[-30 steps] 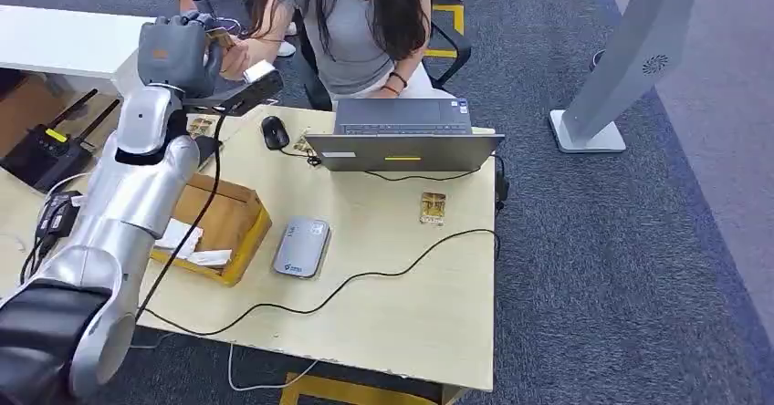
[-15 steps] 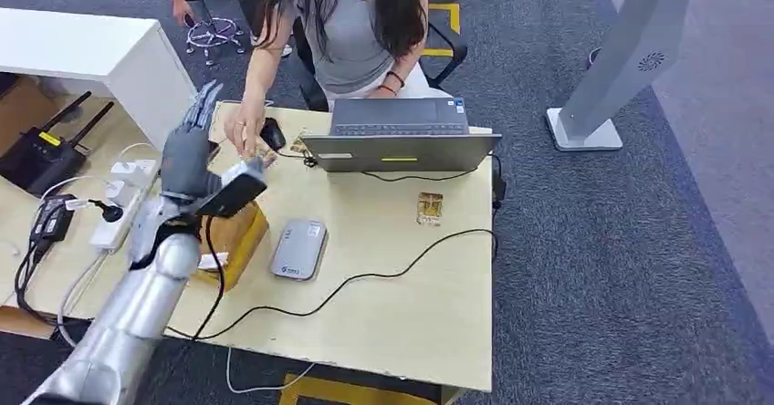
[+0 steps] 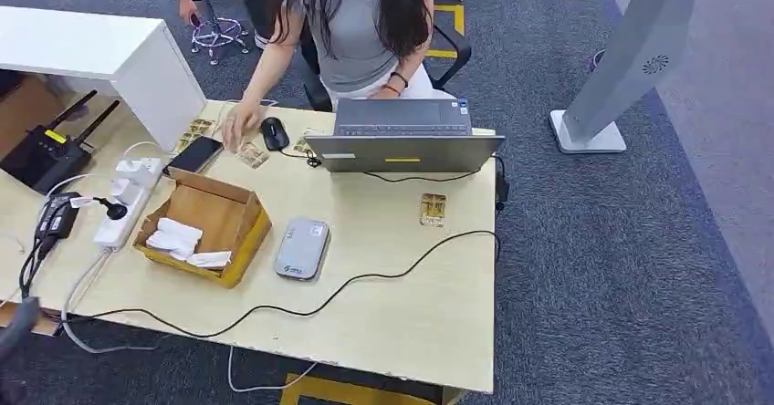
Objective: Pass the card to the sensor for recognition and then transmit it.
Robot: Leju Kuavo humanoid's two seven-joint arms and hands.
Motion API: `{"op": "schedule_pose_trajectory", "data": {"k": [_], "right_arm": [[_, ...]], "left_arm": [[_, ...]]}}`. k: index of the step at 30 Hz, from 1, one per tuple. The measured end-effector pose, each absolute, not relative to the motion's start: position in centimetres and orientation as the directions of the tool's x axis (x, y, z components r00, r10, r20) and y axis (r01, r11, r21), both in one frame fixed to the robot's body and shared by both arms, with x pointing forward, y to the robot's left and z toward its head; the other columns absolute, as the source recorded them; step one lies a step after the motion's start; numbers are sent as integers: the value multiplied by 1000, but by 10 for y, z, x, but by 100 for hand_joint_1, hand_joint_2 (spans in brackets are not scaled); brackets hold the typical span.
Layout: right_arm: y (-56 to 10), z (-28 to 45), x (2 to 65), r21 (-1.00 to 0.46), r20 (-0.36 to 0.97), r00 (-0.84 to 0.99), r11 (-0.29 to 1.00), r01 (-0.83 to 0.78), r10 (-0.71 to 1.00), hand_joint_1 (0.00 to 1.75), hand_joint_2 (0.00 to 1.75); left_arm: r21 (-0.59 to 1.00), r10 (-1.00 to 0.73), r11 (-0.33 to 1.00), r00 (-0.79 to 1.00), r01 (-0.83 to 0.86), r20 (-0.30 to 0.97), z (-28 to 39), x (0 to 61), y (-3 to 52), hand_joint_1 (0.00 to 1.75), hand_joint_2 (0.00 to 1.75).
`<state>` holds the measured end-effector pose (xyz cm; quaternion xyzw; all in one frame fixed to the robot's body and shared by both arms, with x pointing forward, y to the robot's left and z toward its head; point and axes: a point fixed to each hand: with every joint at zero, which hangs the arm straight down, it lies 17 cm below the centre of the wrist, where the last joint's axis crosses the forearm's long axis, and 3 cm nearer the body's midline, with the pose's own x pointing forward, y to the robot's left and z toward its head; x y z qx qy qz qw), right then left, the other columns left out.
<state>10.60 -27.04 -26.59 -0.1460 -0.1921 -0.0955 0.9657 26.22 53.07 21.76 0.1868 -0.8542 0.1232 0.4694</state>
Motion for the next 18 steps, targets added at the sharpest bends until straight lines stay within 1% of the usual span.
{"op": "schedule_pose_trajectory", "data": {"k": [1,3,4,6,7,9,10,11,12,13,14,15,16,18], "right_arm": [[-269,-266,105,-247,393,910,937,246,-135,0,0],[-267,-268,98,-257,356,923,935,245,-144,0,0],[-264,-269,95,-257,335,930,935,243,-150,0,0],[-260,-271,90,-262,294,945,939,222,-141,0,0],[-258,-272,86,-263,267,955,943,205,-133,0,0],[-253,-274,80,-255,216,970,953,165,-110,0,0],[-251,-275,79,-253,202,974,956,151,-100,0,0],[-250,-275,77,-251,184,979,959,135,-90,0,0],[-248,-276,75,-247,169,982,962,119,-78,0,175],[-247,-276,75,-242,161,985,964,107,-69,0,175],[-246,-276,75,-239,157,986,966,101,-64,0,175],[-244,-276,75,-231,155,986,968,95,-60,0,175],[-244,-277,75,-227,155,986,970,91,-56,0,175],[-246,-277,74,-225,156,987,971,81,-47,0,175]], "left_arm": [[-60,-198,864,-447,-501,872,200,249,553,0,175],[-127,-131,733,-321,-668,938,127,216,601,0,175],[-156,-68,628,-253,-762,965,80,192,620,0,175],[-187,90,420,-164,-888,982,-6,144,634,0,175],[-195,218,289,-134,-937,967,-56,118,630,0,0],[-187,438,54,-145,-981,887,-132,72,596,0,0],[-164,532,-23,-151,-986,834,-164,57,570,0,0],[-132,607,-72,-148,-989,781,-187,49,545,0,0],[-69,687,-118,-131,-991,715,-211,39,515,0,0],[-2,748,-140,-107,-990,655,-228,31,488,0,0],[55,798,-144,-83,-988,596,-241,25,464,0,175],[96,854,-133,-64,-986,516,-254,23,433,0,175],[106,881,-120,-57,-987,470,-260,24,415,0,175],[114,911,-79,-26,-990,411,-267,28,389,0,175]]}}
